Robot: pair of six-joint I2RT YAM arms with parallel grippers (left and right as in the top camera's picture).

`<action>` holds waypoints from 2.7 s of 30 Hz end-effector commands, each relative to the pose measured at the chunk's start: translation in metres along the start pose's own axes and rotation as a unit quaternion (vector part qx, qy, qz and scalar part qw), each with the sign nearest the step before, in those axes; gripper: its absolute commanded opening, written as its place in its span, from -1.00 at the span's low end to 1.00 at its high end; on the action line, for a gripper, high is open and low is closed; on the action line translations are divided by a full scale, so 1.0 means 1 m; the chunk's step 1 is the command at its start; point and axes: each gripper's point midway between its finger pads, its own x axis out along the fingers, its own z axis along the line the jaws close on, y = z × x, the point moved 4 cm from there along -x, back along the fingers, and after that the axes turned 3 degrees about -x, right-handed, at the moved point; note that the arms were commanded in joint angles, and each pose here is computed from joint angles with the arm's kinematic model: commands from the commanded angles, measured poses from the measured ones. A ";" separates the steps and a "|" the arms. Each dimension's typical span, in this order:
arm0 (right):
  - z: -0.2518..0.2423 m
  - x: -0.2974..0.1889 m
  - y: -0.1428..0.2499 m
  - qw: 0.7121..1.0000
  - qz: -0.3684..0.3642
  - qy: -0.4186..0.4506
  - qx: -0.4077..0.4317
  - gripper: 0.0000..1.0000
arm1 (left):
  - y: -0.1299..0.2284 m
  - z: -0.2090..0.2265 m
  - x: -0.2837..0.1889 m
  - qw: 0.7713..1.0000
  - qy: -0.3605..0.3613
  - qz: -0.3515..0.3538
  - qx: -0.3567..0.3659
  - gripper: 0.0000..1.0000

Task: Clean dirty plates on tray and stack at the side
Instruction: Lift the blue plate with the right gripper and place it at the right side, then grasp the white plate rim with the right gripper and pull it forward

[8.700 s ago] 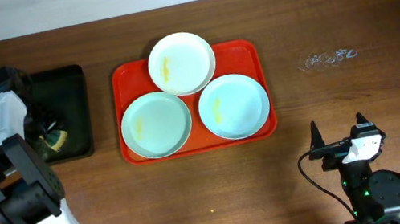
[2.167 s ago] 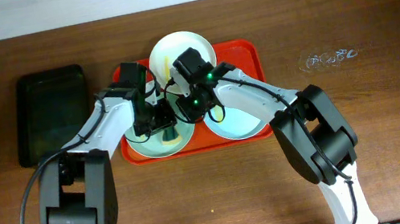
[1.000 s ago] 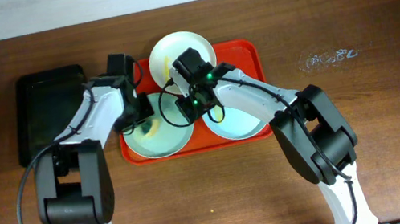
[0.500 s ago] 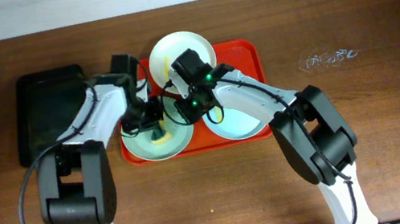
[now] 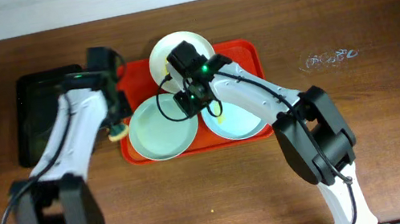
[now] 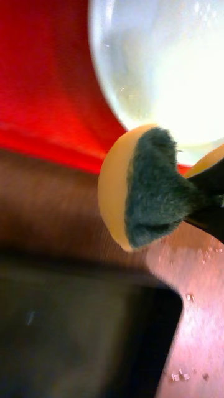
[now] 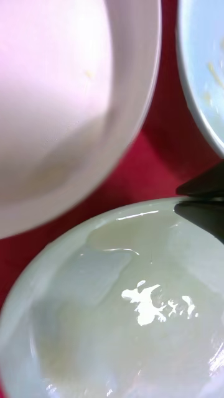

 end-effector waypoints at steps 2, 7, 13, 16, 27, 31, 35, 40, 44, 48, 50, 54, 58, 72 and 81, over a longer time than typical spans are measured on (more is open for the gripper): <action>-0.015 -0.054 -0.042 0.994 -0.038 0.095 -0.036 -0.92 | -0.029 0.056 -0.065 0.987 0.084 -0.067 -0.120 -1.00; -0.018 -0.135 -0.083 0.957 -0.091 0.260 -0.092 -0.92 | -0.029 0.126 -0.059 0.976 0.051 -0.055 -0.204 -1.00; 0.030 -0.205 -0.105 0.813 -0.092 0.521 -0.242 -0.92 | -0.027 0.145 -0.056 0.973 0.040 -0.049 -0.224 -1.00; 0.057 -0.219 -0.106 0.772 -0.085 0.566 -0.276 -0.92 | -0.027 0.145 -0.056 0.973 0.040 -0.048 -0.224 -1.00; 0.077 -0.139 -0.074 0.893 -0.053 0.304 -0.327 -0.92 | -0.027 0.145 -0.056 0.973 0.040 -0.048 -0.224 -1.00; 0.010 -0.216 -0.089 0.772 -0.046 0.597 -0.211 -0.92 | -0.027 0.145 -0.056 0.973 0.040 -0.048 -0.224 -1.00; 0.034 -0.145 -0.078 0.914 -0.054 0.315 -0.250 -0.92 | -0.027 0.145 -0.056 0.973 0.040 -0.048 -0.224 -1.00; -0.053 -0.160 -0.081 0.940 -0.065 0.311 -0.122 -0.92 | -0.026 0.145 -0.054 0.973 0.040 -0.047 -0.224 -1.00; -0.175 -0.167 -0.045 0.987 -0.086 0.096 0.099 -0.92 | -0.024 0.144 -0.048 0.973 0.039 -0.044 -0.224 -1.00; -0.292 -0.182 0.031 0.958 -0.097 -0.033 0.266 -0.91 | -0.024 0.144 -0.047 0.973 0.040 -0.045 -0.224 -1.00; -0.349 -0.173 0.079 0.939 -0.079 -0.010 0.334 -0.92 | -0.024 0.144 -0.047 0.973 0.040 -0.045 -0.224 -1.00; -0.395 -0.141 0.139 0.912 -0.037 -0.013 0.408 -0.92 | -0.024 0.144 -0.047 0.973 0.040 -0.045 -0.224 -1.00; -0.401 -0.129 0.155 0.909 -0.007 0.010 0.416 -0.85 | -0.025 0.144 -0.047 0.973 0.040 -0.047 -0.224 -1.00; -0.280 -0.144 -0.009 0.972 -0.107 -0.039 0.207 0.33 | -0.026 0.136 -0.048 0.972 0.069 -0.042 -0.222 -1.00; -0.181 -0.016 -0.067 0.993 -0.060 0.085 0.060 0.53 | -0.026 0.136 -0.048 0.972 0.070 -0.042 -0.221 -1.00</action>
